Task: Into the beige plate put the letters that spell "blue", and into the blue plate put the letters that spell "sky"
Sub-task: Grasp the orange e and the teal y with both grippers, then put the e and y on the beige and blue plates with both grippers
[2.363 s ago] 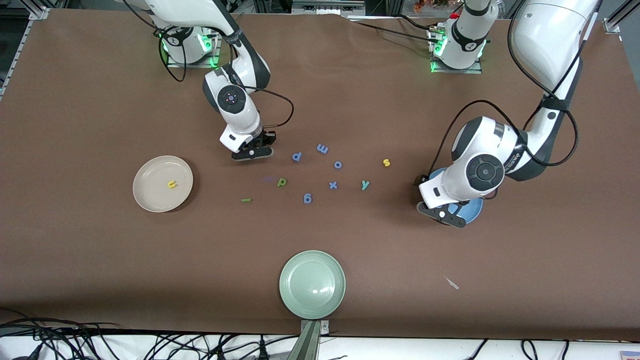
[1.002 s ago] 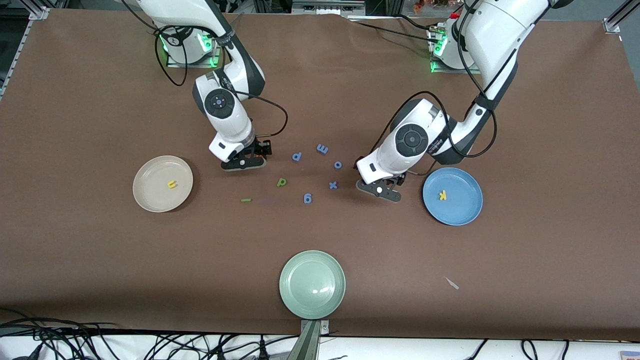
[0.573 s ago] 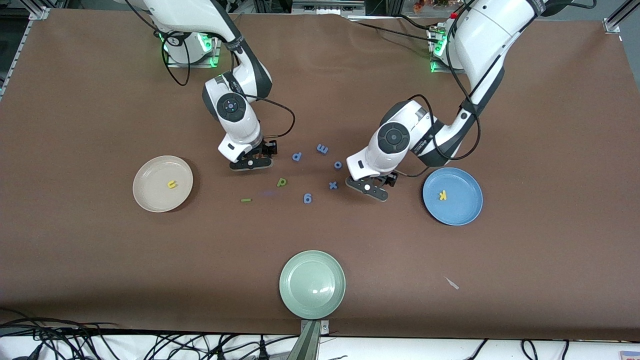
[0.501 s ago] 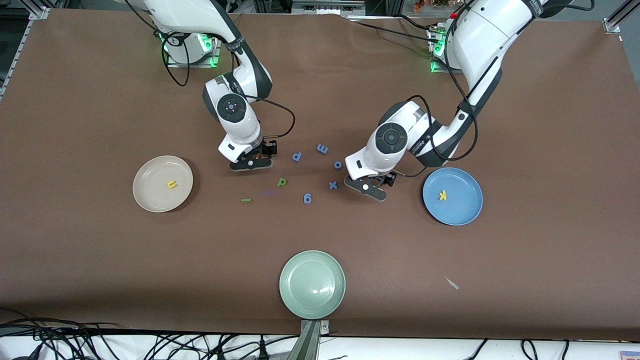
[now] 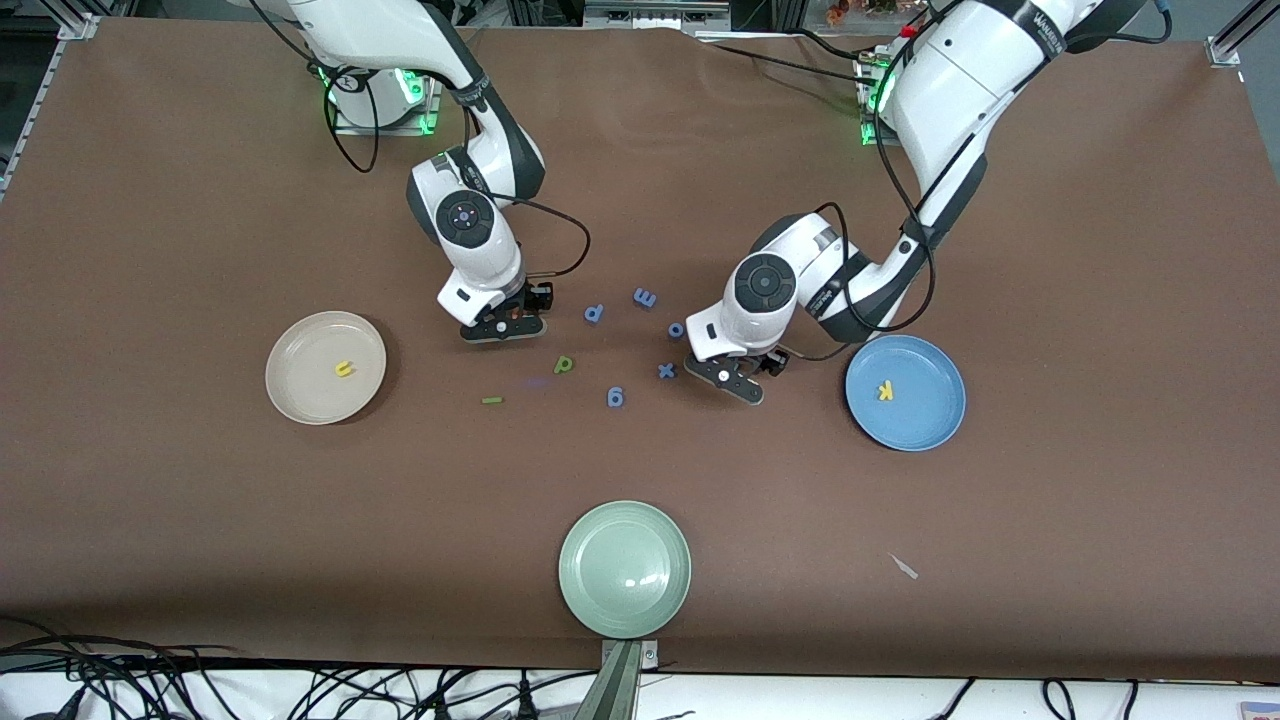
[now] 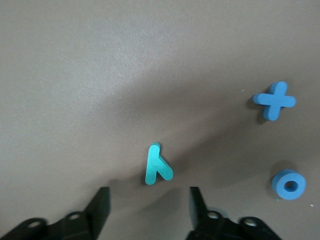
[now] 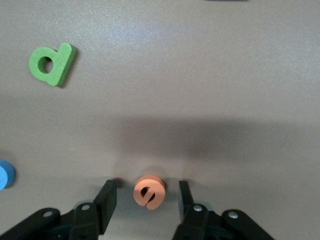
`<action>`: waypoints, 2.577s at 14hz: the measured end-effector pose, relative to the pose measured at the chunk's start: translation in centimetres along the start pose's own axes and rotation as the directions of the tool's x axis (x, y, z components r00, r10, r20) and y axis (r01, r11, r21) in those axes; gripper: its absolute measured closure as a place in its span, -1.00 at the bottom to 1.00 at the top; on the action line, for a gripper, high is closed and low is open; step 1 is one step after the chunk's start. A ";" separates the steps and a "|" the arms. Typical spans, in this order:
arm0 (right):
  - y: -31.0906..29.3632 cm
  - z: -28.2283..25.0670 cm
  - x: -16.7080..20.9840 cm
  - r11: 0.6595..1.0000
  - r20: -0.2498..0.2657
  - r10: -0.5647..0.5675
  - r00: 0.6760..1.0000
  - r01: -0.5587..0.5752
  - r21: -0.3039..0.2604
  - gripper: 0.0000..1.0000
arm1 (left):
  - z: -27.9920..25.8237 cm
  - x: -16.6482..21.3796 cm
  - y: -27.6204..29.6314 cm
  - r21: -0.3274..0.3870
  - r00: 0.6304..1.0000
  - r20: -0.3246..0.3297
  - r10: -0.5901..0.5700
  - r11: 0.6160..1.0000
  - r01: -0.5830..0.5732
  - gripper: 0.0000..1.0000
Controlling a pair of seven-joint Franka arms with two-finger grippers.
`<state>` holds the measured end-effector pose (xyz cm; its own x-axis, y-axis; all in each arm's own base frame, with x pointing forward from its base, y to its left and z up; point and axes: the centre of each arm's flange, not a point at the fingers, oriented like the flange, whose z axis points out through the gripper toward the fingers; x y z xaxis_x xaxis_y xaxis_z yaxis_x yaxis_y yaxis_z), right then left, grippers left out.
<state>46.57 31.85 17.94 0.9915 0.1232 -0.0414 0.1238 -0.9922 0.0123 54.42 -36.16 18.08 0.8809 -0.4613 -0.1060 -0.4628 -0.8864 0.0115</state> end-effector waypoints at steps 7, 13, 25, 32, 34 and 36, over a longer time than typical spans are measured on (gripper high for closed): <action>0.0 0.2 0.0 1.000 0.003 0.000 1.000 0.000 -0.002 0.03 | 0.1 2.0 -0.6 -0.019 0.999 -0.025 -0.021 1.000 0.020 0.05; 0.1 0.4 -0.1 1.000 0.005 0.000 1.000 0.000 -0.004 0.14 | 0.6 1.9 0.0 -0.022 1.000 -0.018 -0.012 1.000 0.012 0.07; -0.1 0.4 -0.1 1.000 0.000 -0.002 1.000 0.002 -0.001 0.42 | -5.2 2.3 -4.6 0.033 0.997 0.002 -0.079 0.996 0.079 0.80; 4.6 -3.8 4.2 0.997 0.025 -0.069 0.997 0.070 -0.038 0.42 | -7.8 -1.5 -20.0 0.066 0.983 0.112 -0.148 0.988 0.142 0.80; 8.7 -5.5 6.0 0.992 0.011 -0.111 0.994 0.111 -0.054 0.42 | -6.6 -2.8 -22.5 0.055 0.977 0.141 -0.159 0.987 0.153 0.80; 12.9 -6.1 7.4 0.987 0.004 -0.149 0.989 0.149 -0.066 0.42 | -5.8 -3.2 -22.3 0.052 0.975 0.157 -0.157 0.987 0.151 0.52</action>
<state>55.73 20.05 23.86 0.9617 0.2699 -0.0473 0.2728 -0.9593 0.0723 62.47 -15.17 23.97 0.9159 -0.3043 -0.2616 -0.3292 -0.9426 -0.0561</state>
